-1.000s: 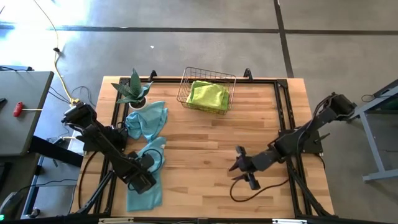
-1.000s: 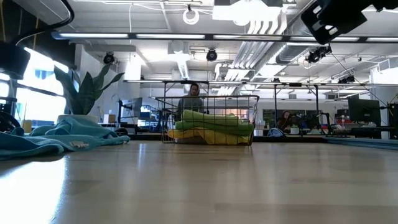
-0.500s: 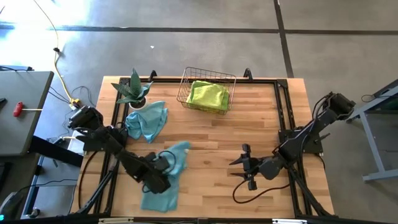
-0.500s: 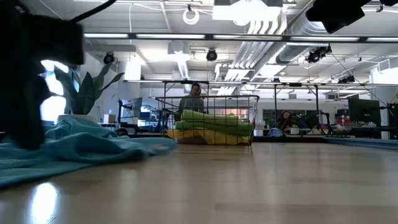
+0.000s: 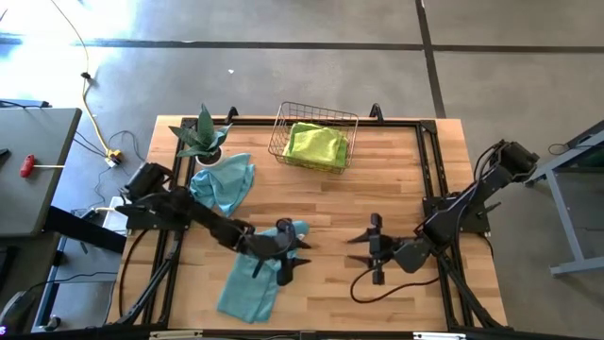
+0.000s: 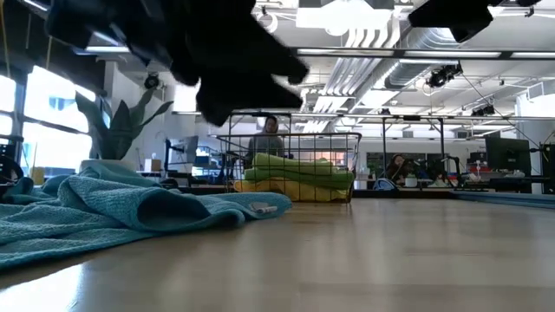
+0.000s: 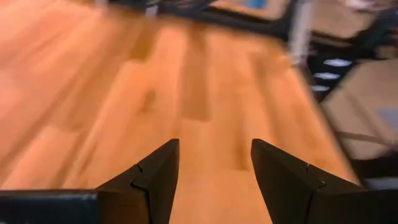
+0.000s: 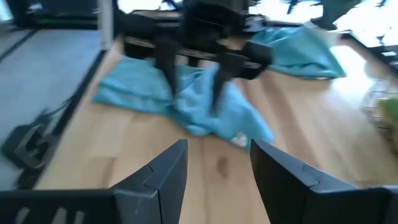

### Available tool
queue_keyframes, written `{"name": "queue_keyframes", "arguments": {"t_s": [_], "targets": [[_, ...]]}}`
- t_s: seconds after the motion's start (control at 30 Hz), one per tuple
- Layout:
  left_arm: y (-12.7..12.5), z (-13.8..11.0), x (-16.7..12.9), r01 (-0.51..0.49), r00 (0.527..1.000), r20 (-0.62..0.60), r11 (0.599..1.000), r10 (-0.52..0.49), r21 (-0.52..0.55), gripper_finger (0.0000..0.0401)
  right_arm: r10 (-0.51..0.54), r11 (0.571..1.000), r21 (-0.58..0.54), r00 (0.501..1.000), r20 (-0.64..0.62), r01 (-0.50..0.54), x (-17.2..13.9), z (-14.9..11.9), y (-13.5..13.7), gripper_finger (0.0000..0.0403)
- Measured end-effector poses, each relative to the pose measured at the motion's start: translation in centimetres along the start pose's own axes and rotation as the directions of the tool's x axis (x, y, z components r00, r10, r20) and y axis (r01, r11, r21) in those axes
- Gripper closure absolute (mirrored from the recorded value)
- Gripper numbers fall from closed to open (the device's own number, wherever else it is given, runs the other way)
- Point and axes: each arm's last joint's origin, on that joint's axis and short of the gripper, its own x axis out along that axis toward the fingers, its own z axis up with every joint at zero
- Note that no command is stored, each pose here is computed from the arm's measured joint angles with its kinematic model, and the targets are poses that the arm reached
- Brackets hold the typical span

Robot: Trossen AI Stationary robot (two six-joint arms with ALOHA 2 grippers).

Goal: Fold microfiber towels
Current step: Fold the bottom blue microfiber towel

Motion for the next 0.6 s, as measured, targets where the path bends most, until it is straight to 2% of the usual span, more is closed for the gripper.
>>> {"name": "queue_keyframes", "arguments": {"t_s": [0.17,0.27,0.4,0.6], "targets": [[-0.8,1.1,-1.5,0.180,0.981,-0.073,0.984,-0.180,0.001,0.0210,-0.106,0.994,-0.007,0.994,0.022,0.106,1.1,-0.6,0.2,0.0236],[-1.6,0.5,-2.6,0.216,0.959,-0.183,0.976,-0.214,-0.011,0.0210,-0.131,0.991,-0.033,0.991,-0.009,0.130,2.4,-1.5,0.4,0.0236],[-2.3,-1.0,-3.8,0.162,0.936,-0.313,0.986,-0.162,-0.027,0.0210,-0.170,0.985,-0.039,0.985,-0.024,0.169,4.2,-2.6,0.4,0.0236],[-2.7,-3.1,-5.0,-0.009,0.886,-0.460,0.989,-0.060,-0.146,0.0210,-0.226,0.972,-0.074,0.974,-0.017,0.225,7.0,-3.5,-0.3,0.0236]]}}
